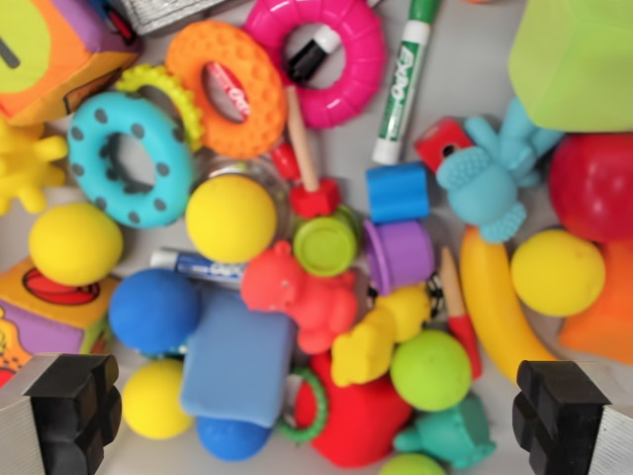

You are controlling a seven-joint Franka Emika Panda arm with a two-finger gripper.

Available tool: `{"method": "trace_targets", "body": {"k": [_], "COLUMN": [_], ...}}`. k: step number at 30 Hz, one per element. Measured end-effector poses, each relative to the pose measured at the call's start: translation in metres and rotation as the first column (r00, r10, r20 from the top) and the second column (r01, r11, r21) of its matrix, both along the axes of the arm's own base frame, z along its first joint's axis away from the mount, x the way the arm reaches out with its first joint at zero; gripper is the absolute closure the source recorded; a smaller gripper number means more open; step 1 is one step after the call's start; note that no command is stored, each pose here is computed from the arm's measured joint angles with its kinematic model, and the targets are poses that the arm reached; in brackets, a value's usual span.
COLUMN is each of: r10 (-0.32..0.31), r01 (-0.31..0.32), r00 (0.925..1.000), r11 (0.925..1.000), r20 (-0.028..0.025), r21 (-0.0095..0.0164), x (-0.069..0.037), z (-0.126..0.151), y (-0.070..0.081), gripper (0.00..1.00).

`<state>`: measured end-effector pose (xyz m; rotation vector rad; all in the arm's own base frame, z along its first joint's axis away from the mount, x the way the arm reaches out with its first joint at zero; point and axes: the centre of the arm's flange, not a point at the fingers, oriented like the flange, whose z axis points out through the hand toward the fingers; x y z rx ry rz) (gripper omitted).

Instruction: Pick an object from the bin

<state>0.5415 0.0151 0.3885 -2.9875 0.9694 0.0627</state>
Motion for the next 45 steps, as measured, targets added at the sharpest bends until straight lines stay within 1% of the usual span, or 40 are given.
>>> {"method": "trace_targets", "body": {"k": [2,4,7,13,19,23,24,26,27,31,32,37,38,41,44,45], "r10": [0.02,0.034,0.061,0.119,0.18,0.225,0.237,0.254,0.266,0.314,0.321,0.384,0.391,0.429,0.466,0.472], "r01": [-0.02,-0.034,-0.061,-0.119,-0.18,-0.225,-0.237,-0.254,-0.266,-0.314,-0.321,-0.384,-0.391,-0.429,-0.466,-0.472], "r00": [0.9998,0.9994,0.9981,0.9929,0.9837,0.9744,0.9715,0.967,0.9638,0.9492,0.9472,0.9231,0.9204,0.9033,0.8847,0.8814], "r11": [0.9998,0.9994,0.9981,0.9929,0.9837,0.9744,0.9715,0.9671,0.9639,0.9493,0.9472,0.9231,0.9205,0.9034,0.8848,0.8815], "r20": [0.0013,0.001,0.0025,0.0041,0.0064,0.0075,0.0071,0.0084,0.0093,0.0102,0.0101,0.0123,0.0126,0.013,0.0146,0.015], "r21": [0.0003,0.0005,0.0009,0.0015,0.0017,0.0018,0.0019,0.0018,0.0016,0.0015,0.0015,0.0007,0.0006,0.0003,-0.0005,-0.0007], "x": [-0.003,-0.006,-0.01,-0.018,-0.028,-0.035,-0.037,-0.039,-0.041,-0.049,-0.05,-0.06,-0.061,-0.067,-0.074,-0.075], "z": [-0.002,-0.003,-0.006,-0.013,-0.019,-0.024,-0.026,-0.028,-0.029,-0.035,-0.035,-0.043,-0.043,-0.048,-0.052,-0.053], "y": [0.003,0.005,0.009,0.017,0.026,0.033,0.035,0.037,0.039,0.046,0.047,0.057,0.058,0.064,0.07,0.071], "gripper": [0.0,0.0,0.0,0.0,0.0,0.0,0.0,0.0,0.0,0.0,0.0,0.0,0.0,0.0,0.0,0.0]}}
